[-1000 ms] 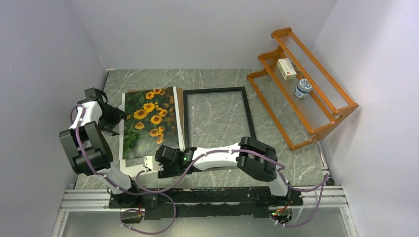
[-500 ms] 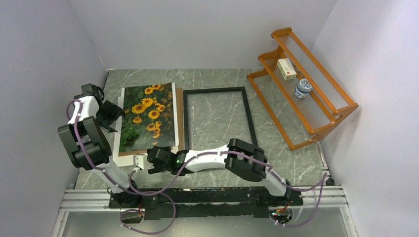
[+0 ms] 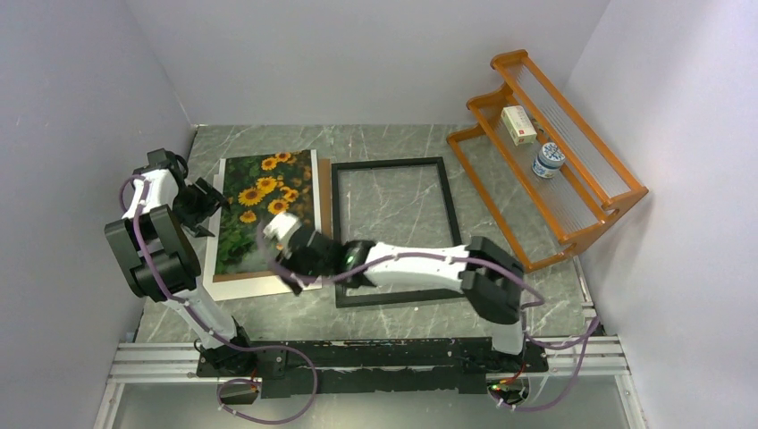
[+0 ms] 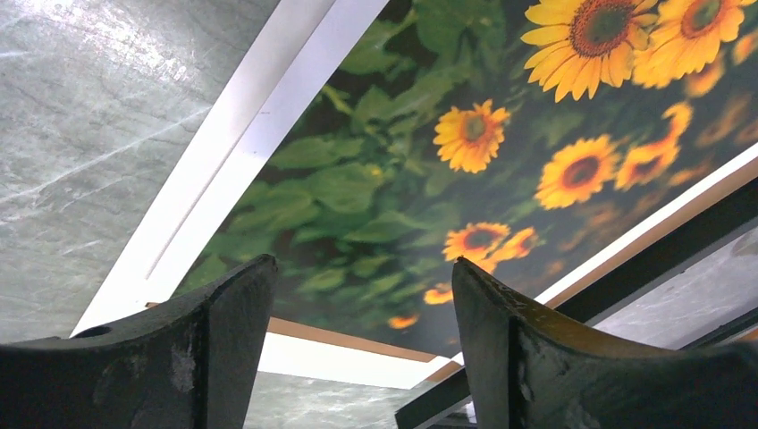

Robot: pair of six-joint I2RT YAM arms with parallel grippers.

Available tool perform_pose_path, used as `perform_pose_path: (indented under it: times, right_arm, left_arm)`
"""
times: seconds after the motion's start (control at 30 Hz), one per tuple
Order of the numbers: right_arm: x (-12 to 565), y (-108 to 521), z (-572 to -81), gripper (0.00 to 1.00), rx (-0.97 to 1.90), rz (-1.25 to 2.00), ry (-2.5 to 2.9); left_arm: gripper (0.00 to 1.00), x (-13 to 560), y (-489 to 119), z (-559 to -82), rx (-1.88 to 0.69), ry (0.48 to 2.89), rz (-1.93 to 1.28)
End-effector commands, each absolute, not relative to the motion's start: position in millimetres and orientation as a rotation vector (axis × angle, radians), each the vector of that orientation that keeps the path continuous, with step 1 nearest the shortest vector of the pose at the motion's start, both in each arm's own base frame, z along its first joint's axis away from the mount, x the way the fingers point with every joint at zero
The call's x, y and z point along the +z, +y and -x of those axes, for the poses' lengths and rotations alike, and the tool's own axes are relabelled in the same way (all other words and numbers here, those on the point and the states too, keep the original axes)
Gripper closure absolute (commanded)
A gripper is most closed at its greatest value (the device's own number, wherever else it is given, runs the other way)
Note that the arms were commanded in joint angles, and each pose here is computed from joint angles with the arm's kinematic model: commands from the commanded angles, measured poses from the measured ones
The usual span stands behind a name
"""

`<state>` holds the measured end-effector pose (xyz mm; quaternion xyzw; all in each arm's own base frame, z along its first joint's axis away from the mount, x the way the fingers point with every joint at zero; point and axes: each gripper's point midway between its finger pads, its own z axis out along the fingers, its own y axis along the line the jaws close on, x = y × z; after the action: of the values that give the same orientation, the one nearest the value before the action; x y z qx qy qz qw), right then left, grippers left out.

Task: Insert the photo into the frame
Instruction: Adjust the photo frame item at the center of the board.

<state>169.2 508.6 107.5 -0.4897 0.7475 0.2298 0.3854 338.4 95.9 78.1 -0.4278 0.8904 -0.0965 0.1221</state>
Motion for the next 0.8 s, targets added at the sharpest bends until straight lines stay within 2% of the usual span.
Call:
perform_pose_path:
  times: [0.0,0.07,0.17,0.37,0.43,0.63,0.77]
  right_arm:
    - [120.8,458.6,-213.7,0.27,0.805,0.464,2.376]
    - [106.5,438.2,-222.8,0.27,0.822,0.226,2.494]
    - [106.3,438.7,-230.4,0.27,0.79,0.1,2.528]
    - [90.5,442.9,-230.0,0.27,0.757,-0.055,2.591]
    - [89.5,441.2,-231.4,0.29,0.731,-0.077,2.576]
    - [87.3,453.1,-224.1,0.51,0.661,-0.047,2.544]
    - [72.6,461.0,-221.0,0.5,0.59,-0.058,2.58]
  left_arm:
    - [0.21,85.9,99.3,-334.6,-0.261,2.626,1.175]
    - [0.16,84.6,93.6,-330.6,-0.289,2.622,1.167]
    - [0.13,78.6,81.1,-322.5,-0.354,2.62,1.167]
    - [0.19,58.9,62.8,-288.9,-0.371,2.642,1.27]
    - [0.21,55.6,64.1,-278.6,-0.323,2.635,1.3]
    - [0.27,60.5,64.1,-269.8,-0.28,2.571,1.373]
    - [0.29,55.2,65.7,-264.0,-0.248,2.582,1.407]
